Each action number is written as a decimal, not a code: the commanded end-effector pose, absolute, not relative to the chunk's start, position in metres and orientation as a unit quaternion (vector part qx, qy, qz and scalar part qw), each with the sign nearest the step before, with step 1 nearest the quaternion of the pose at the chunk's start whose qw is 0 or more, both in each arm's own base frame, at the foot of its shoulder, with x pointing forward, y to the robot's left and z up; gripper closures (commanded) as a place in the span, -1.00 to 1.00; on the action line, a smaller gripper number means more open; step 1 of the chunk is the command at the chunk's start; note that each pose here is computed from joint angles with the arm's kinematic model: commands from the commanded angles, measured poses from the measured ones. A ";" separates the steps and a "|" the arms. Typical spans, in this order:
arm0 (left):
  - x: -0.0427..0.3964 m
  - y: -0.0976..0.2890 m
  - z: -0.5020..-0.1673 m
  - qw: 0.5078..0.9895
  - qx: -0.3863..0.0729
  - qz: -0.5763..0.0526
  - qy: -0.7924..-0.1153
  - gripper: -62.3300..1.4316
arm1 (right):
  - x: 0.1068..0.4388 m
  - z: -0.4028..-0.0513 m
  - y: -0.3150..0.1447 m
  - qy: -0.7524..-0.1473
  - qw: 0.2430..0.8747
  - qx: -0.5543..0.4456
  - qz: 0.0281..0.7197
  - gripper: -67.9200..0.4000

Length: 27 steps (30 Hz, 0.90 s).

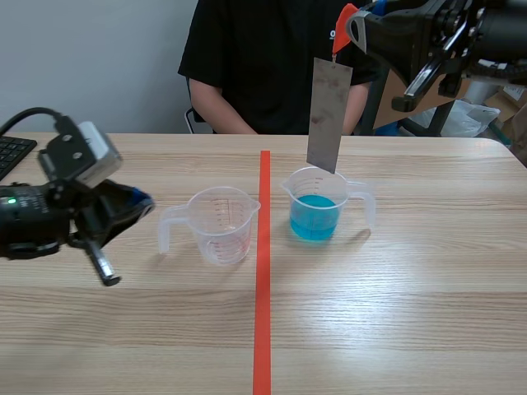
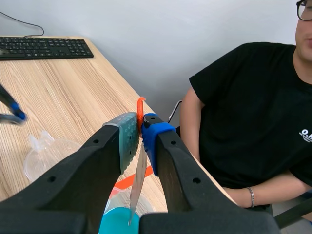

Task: Do the redox reaction experiment.
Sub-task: 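Lower the plate into the blue solution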

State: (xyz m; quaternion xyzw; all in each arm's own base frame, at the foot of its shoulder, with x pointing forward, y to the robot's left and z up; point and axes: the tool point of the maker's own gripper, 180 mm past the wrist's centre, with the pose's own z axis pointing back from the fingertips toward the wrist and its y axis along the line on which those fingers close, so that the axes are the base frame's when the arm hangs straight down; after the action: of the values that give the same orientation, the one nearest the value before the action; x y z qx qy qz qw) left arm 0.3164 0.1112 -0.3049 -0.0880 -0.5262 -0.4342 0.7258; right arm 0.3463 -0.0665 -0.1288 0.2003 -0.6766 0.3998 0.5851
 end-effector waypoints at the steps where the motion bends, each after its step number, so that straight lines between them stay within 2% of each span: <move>1: 0.317 0.131 -0.298 0.733 -0.074 -0.422 -0.529 0.80 | 0.346 -0.115 -0.069 -0.690 0.569 0.198 0.401 0.94; 6: 0.289 0.187 -0.314 0.780 -0.046 -0.399 -0.480 0.80 | 0.349 -0.120 -0.072 -0.687 0.577 0.199 0.395 0.94; 11: 0.251 0.225 -0.339 0.821 -0.020 -0.378 -0.428 0.80 | 0.352 -0.129 -0.074 -0.681 0.586 0.205 0.387 0.94; 17: 0.207 0.253 -0.362 0.858 0.002 -0.328 -0.395 0.80 | 0.355 -0.137 -0.076 -0.678 0.593 0.212 0.379 0.94; 27: 0.144 0.285 -0.377 0.901 0.038 -0.205 -0.380 0.80 | 0.358 -0.156 -0.076 -0.670 0.602 0.229 0.370 0.94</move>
State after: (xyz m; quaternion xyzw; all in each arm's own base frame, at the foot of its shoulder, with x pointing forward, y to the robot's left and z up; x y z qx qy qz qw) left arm 0.1437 0.2917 -0.3780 0.0452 -0.3731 -0.2048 0.9038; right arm 0.3571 -0.0772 -0.1708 0.2236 -0.6534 0.3696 0.6216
